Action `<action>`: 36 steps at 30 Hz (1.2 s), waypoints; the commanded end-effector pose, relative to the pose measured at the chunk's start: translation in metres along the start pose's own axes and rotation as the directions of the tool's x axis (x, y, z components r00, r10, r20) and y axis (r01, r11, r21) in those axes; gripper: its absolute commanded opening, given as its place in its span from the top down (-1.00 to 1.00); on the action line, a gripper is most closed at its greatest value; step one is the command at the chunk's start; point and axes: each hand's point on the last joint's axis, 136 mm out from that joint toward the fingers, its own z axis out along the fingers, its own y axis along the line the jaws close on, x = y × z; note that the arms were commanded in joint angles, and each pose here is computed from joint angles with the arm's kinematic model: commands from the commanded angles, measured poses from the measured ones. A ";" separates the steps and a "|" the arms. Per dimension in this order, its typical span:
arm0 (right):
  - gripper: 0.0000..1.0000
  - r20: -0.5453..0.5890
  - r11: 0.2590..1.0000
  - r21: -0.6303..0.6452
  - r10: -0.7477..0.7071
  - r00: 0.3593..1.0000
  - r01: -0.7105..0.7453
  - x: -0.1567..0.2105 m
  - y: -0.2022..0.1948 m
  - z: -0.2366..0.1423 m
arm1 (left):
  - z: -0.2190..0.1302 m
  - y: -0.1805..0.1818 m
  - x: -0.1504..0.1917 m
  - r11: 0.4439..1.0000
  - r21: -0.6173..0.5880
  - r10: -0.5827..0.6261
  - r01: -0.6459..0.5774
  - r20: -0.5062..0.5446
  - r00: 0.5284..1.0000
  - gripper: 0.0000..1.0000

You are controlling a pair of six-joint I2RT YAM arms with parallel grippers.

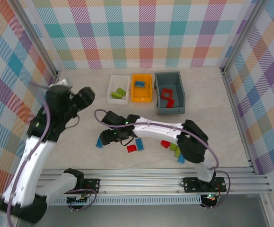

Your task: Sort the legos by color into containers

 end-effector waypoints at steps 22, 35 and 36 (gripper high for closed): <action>-0.21 -0.104 0.963 0.125 0.251 0.962 -0.238 -0.006 0.014 0.095 | -0.070 0.079 0.061 0.994 -0.102 -0.040 0.039 -0.010 0.999 -0.34; 0.44 0.041 0.963 0.134 0.232 0.972 -0.235 -0.033 -0.009 0.035 | -0.049 0.059 0.081 0.999 0.000 -0.044 0.044 -0.119 0.992 -0.32; 0.45 0.066 0.962 0.140 0.228 0.972 -0.235 -0.041 -0.019 0.023 | -0.042 0.050 0.086 0.998 0.039 -0.047 0.054 -0.154 0.987 -0.32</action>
